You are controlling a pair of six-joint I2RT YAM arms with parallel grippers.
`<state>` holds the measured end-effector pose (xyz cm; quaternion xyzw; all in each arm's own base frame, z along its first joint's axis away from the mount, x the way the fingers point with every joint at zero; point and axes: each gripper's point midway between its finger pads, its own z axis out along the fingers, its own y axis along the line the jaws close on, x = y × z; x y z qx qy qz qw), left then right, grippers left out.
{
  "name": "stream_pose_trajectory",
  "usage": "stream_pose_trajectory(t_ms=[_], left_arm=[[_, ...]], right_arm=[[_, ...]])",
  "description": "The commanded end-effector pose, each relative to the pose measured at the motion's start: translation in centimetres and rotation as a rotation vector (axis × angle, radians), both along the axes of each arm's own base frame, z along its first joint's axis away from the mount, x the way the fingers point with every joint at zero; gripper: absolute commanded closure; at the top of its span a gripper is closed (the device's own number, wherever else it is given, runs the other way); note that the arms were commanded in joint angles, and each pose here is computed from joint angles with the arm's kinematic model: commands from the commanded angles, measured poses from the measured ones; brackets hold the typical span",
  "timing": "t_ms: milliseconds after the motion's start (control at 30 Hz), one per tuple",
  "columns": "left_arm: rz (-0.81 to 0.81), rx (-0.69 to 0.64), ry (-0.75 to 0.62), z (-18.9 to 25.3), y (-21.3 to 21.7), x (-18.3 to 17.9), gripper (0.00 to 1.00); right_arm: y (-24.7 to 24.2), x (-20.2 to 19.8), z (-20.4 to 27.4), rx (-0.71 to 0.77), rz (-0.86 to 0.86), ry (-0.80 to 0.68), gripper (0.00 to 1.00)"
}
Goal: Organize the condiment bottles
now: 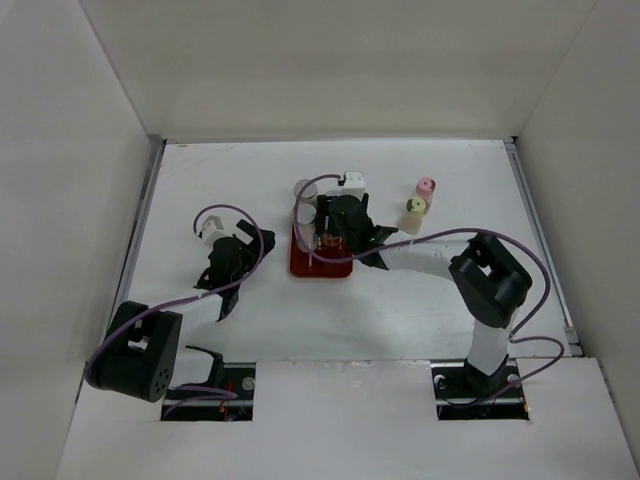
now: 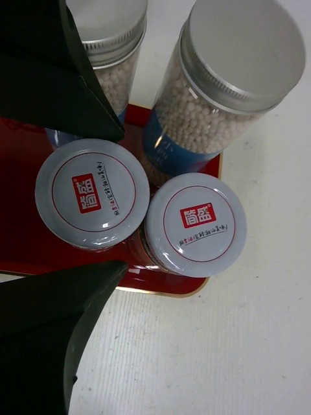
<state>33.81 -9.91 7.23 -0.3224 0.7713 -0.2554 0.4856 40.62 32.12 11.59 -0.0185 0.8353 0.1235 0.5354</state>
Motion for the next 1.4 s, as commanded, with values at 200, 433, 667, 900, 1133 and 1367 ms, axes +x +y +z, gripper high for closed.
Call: stream_pose_trajectory(t_ms=[200, 433, 667, 900, 1133, 1367], left_arm=[[-0.001, -0.031, -0.053, 1.3, 0.0, 0.4, 0.0], [-0.01, -0.031, -0.05, 1.3, -0.4, 0.5, 0.0], [-0.012, -0.029, -0.059, 1.5, -0.6, 0.5, 0.0], [-0.009, -0.025, -0.055, 1.4, -0.6, 0.5, 0.0], [0.0, -0.028, -0.057, 1.4, -0.2, 0.5, 0.0], [-0.005, -0.026, -0.05, 1.2, -0.4, 0.5, 0.0]], right_arm=[[-3.4, -2.0, 7.8, 0.076, -0.05, -0.154, 0.17], [-15.4, -0.9, 7.3, -0.01, -0.354, -0.181, 0.16], [-22.4, 1.1, 5.5, -0.082, -0.525, -0.131, 0.02], [-21.2, 4.6, 3.4, -0.05, -0.453, -0.069, 0.03], [-21.5, 5.3, 1.9, -0.048, -0.489, -0.049, 0.47], [-19.0, 0.2, 5.5, -0.029, -0.405, -0.123, 0.57]])
